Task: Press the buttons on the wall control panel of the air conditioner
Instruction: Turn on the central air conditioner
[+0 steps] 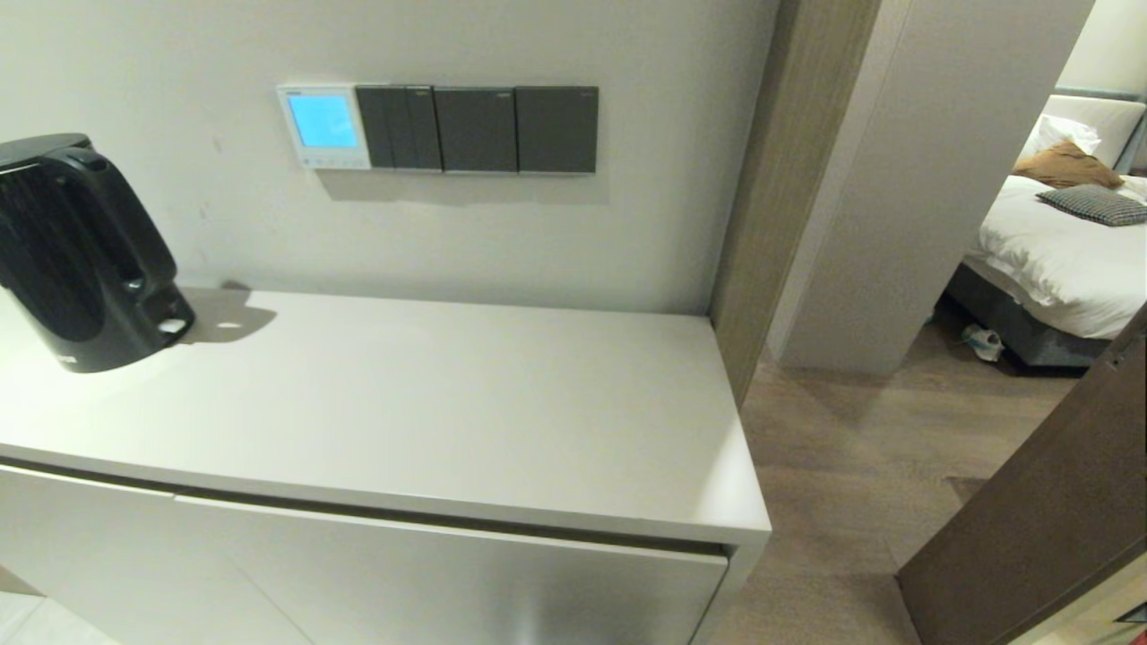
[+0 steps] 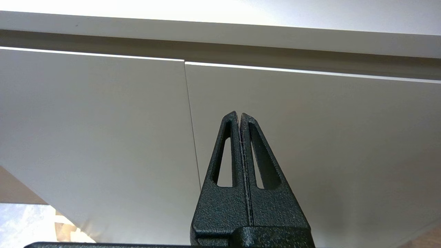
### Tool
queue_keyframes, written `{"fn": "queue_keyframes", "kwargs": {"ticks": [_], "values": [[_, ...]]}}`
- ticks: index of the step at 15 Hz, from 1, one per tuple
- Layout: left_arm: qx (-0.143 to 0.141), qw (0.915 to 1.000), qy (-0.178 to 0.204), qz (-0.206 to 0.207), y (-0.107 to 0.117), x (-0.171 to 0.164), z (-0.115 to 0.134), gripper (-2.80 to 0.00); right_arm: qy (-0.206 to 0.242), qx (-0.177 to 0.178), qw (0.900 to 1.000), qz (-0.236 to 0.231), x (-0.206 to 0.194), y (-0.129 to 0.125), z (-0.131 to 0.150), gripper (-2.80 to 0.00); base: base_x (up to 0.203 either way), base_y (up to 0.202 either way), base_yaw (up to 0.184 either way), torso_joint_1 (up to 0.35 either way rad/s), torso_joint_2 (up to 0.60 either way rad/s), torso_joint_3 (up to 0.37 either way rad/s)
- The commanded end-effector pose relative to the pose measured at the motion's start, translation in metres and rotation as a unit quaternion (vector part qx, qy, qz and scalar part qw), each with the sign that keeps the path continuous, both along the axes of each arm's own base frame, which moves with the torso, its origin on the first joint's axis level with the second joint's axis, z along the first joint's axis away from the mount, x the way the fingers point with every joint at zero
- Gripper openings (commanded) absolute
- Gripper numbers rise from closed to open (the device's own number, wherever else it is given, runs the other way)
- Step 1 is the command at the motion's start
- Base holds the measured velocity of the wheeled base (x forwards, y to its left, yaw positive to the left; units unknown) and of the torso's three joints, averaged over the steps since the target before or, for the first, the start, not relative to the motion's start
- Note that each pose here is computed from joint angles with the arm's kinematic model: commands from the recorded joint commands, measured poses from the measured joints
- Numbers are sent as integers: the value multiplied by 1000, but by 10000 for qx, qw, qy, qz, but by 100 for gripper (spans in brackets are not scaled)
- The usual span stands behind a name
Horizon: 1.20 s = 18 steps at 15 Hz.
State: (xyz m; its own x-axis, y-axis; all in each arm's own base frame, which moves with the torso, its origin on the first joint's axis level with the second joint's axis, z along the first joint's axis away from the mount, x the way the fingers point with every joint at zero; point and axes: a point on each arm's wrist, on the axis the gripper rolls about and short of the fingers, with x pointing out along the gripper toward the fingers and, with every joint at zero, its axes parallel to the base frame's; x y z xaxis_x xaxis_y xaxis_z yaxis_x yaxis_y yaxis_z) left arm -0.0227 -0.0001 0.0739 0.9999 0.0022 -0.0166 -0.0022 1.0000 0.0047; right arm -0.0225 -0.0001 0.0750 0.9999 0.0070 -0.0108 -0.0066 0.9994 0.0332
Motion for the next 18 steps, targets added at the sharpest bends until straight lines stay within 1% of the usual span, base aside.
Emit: {"fn": "queue_keyframes", "kwargs": {"ticks": [1, 18], "values": [[0, 10000, 1, 0, 0, 0, 0, -280, 15, 3, 10000, 3, 0, 0, 0, -280, 0, 0, 0, 0, 0, 0], [15, 10000, -14, 4, 0, 0, 0, -280, 15, 3, 10000, 3, 0, 0, 0, -280, 0, 0, 0, 0, 0, 0]]}}
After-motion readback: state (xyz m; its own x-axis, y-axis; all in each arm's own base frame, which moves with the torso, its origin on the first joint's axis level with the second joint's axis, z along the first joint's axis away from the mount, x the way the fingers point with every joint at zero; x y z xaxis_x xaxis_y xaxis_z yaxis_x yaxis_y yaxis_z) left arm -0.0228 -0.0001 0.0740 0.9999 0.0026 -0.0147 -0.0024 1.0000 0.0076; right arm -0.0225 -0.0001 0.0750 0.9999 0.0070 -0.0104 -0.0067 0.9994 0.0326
